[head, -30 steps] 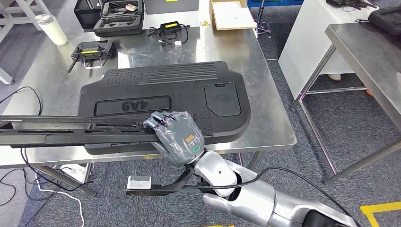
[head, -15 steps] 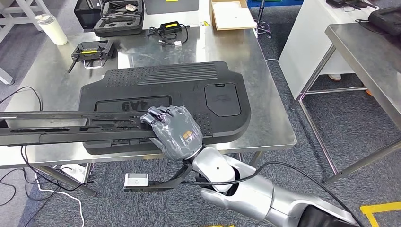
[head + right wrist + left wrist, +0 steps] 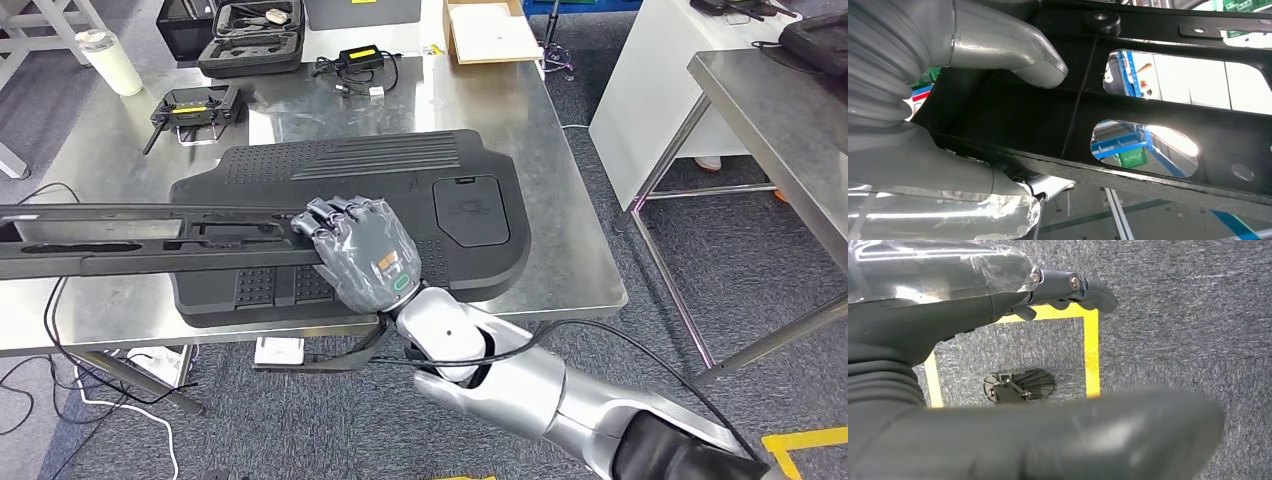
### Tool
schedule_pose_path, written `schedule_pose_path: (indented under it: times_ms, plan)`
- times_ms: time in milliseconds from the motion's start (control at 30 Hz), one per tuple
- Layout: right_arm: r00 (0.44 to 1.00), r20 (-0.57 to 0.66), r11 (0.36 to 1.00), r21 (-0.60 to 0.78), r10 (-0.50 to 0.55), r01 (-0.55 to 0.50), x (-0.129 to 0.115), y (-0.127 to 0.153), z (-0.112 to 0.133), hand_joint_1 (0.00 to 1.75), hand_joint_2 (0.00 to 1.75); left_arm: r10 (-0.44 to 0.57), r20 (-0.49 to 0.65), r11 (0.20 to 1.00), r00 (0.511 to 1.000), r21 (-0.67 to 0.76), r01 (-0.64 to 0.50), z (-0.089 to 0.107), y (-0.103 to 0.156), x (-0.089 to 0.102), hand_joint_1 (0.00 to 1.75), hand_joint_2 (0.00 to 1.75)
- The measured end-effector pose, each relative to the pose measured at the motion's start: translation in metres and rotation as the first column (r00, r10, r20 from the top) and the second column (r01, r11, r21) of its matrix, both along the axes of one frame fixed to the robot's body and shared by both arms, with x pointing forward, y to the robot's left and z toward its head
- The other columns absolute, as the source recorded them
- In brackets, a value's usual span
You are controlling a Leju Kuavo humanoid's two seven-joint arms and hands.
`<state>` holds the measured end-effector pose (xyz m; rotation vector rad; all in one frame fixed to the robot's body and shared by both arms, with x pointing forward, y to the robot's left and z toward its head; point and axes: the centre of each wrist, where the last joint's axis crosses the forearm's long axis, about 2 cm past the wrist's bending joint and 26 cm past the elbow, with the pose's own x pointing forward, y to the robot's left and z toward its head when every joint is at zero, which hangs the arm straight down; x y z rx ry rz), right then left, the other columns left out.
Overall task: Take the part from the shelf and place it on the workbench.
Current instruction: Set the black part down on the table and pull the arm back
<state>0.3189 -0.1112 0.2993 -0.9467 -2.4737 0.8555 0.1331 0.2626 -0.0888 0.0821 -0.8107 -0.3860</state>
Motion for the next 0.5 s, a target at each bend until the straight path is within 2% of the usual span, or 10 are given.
schedule_pose_path:
  times_ms: [267,500]
  plan:
    - [0.999,0.033,1.0,-0.003,-0.023,0.023,0.01,0.005,0.001,1.75,1.75,-0.01,-0.002,1.0,1.0,-0.001,0.01,0.0,0.0,0.001,0.0,0.0]
    - [0.985,0.132,0.994,-0.016,-0.109,0.112,0.021,0.011,0.006,1.75,1.75,-0.026,-0.002,1.0,1.0,0.004,0.026,0.002,-0.001,0.005,0.0,0.0]
